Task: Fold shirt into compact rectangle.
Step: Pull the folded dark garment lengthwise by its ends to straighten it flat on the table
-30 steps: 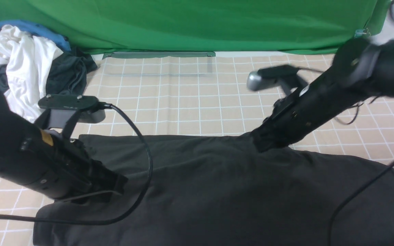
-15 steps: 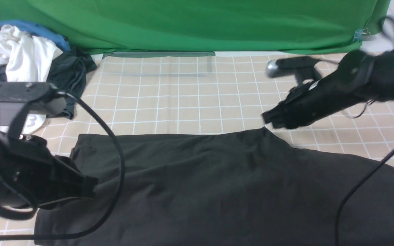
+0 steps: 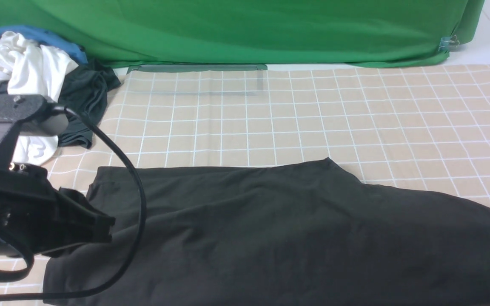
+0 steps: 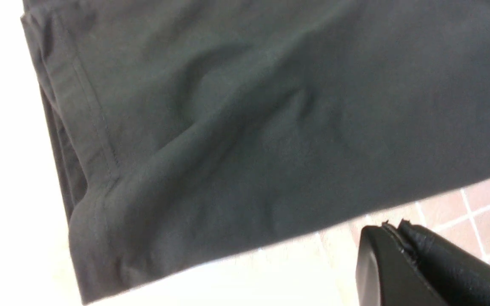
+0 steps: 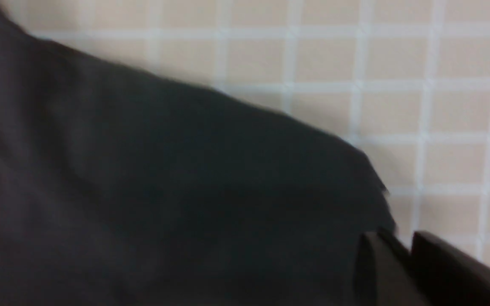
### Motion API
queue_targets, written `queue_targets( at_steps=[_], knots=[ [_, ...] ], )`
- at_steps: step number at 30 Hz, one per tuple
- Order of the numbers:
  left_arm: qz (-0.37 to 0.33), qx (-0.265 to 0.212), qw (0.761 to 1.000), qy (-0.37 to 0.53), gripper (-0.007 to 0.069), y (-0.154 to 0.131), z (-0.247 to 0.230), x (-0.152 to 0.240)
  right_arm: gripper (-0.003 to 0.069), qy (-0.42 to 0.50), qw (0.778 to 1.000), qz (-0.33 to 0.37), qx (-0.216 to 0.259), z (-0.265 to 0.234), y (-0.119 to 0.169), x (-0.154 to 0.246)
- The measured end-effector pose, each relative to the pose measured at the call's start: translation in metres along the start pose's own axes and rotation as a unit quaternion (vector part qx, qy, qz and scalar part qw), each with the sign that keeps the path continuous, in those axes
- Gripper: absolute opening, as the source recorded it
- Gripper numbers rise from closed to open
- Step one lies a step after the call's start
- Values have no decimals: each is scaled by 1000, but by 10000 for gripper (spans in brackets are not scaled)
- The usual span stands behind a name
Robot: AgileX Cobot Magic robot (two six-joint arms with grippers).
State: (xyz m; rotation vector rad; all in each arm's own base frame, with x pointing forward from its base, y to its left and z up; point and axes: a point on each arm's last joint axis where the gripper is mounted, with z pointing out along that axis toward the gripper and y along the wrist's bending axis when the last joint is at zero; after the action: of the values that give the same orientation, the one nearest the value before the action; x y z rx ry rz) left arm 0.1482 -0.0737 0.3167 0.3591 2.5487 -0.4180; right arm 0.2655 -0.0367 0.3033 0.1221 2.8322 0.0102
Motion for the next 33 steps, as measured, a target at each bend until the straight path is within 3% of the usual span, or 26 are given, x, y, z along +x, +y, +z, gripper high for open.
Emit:
queue_targets(
  at_steps=[4,5,6,7,9,17,21,23,25,26,27,29,33],
  knots=[
    [0,0,1000,-10,19,0,0,-2,433,27,999,28,18,28,-11,32],
    [0,0,1000,-10,19,0,0,-2,433,27,999,28,18,28,-11,32],
    [0,0,1000,-10,19,0,0,-2,553,30,999,38,19,45,-11,42],
    [0,0,1000,-10,19,0,0,-2,553,31,999,38,19,47,-11,43],
    [0,0,1000,-10,19,0,0,-2,649,31,998,51,20,70,-11,52],
    [0,0,1000,-10,19,0,0,-2,679,64,996,61,20,123,-14,49],
    [0,0,1000,-10,19,0,0,-2,643,89,994,65,17,141,-15,49],
    [4,0,1000,-10,19,0,0,-2,561,94,994,62,9,144,-14,49],
    [11,0,1000,-10,19,0,0,-2,424,95,994,56,0,145,-13,48],
    [12,0,1000,-10,19,0,0,-2,424,95,994,56,0,145,-13,48],
    [13,0,1000,-10,19,0,0,-2,244,93,994,51,-9,144,-11,47],
    [15,0,1000,-10,19,0,0,-2,117,87,995,45,-12,141,-10,47],
    [22,0,1000,-10,19,0,0,-2,106,80,996,28,-6,130,-11,46]
  ],
)
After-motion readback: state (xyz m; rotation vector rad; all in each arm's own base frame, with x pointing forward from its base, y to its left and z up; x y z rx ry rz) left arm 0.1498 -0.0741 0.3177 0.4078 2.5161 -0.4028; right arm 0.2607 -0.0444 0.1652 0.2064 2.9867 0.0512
